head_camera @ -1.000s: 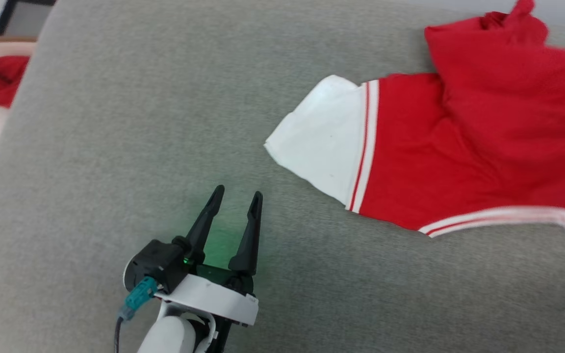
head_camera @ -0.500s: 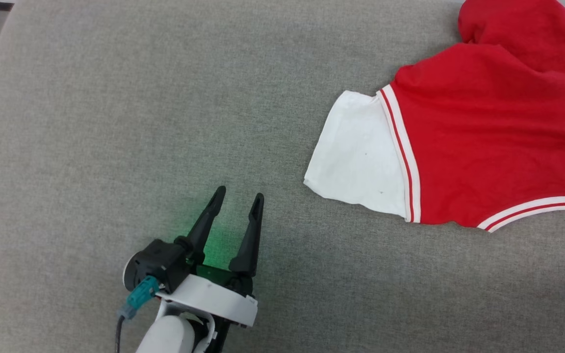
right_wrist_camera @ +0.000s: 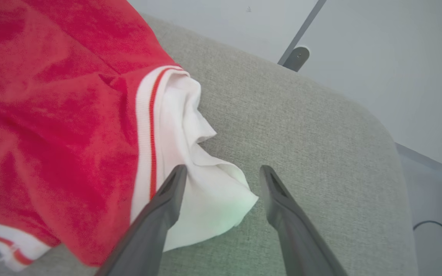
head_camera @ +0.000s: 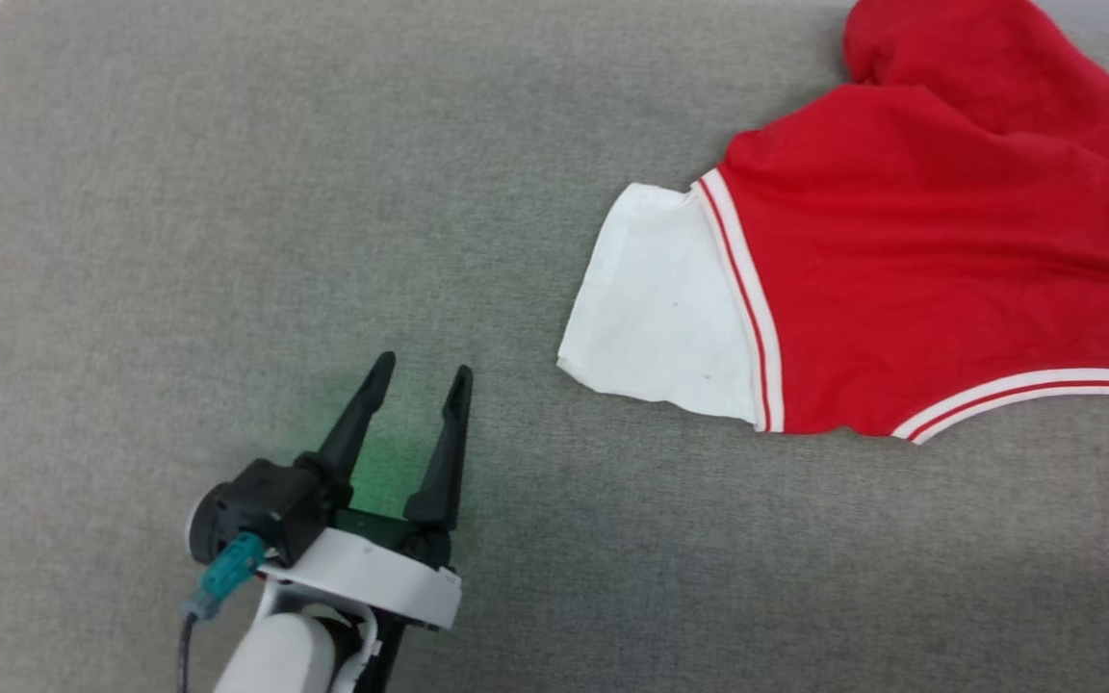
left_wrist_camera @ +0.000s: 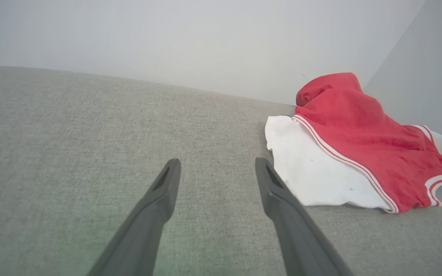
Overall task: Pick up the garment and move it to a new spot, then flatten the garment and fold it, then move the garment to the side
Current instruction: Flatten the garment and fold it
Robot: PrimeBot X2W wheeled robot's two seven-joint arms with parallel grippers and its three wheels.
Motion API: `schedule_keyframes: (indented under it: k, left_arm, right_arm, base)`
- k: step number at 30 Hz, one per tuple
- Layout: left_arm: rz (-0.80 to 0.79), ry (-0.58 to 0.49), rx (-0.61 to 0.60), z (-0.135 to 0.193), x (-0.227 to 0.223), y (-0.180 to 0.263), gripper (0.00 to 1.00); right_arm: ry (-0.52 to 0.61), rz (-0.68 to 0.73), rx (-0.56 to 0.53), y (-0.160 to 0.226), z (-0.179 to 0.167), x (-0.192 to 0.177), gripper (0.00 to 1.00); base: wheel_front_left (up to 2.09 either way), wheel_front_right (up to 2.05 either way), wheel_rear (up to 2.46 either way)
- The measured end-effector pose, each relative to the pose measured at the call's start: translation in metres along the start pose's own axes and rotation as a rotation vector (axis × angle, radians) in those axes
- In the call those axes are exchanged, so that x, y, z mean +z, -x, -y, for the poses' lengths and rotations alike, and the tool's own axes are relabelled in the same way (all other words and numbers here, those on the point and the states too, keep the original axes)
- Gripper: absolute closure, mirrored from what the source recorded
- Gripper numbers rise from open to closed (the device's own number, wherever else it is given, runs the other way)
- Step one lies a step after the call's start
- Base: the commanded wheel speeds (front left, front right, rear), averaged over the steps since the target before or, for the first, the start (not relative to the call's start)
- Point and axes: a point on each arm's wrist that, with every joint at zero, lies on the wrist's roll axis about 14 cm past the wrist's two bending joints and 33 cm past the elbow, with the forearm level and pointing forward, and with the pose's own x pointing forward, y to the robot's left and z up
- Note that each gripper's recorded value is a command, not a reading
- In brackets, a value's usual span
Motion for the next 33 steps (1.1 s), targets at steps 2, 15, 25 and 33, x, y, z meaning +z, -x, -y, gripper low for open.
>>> schedule_keyframes:
  k: [2,15,25,33]
  left_arm:
    - [0.0,-0.016,-0.01,0.0,0.003,-0.001,0.0]
    - [-0.093,-0.434,-0.392,0.053,0.051,-0.032,0.0]
    - [-0.463,-0.613,-0.836,0.126,0.002,-0.023,0.0]
    - [-0.638,-0.678,-0.898,0.128,-0.037,-0.041,0.0]
  right_arm:
    - [-0.06,0.043,0.017,0.006,-0.009,0.001,0.0]
    - [-0.274,0.27,0.086,0.068,-0.052,0.006,0.0]
    - [-0.355,0.304,-0.016,0.103,-0.046,-0.005,0.0]
    - [-0.379,0.286,-0.082,0.117,-0.039,-0.015,0.0]
  base:
    - [0.0,0.0,0.0]
    - [0.0,0.0,0.0]
    - [0.0,0.0,0.0]
    - [0.0,0.0,0.0]
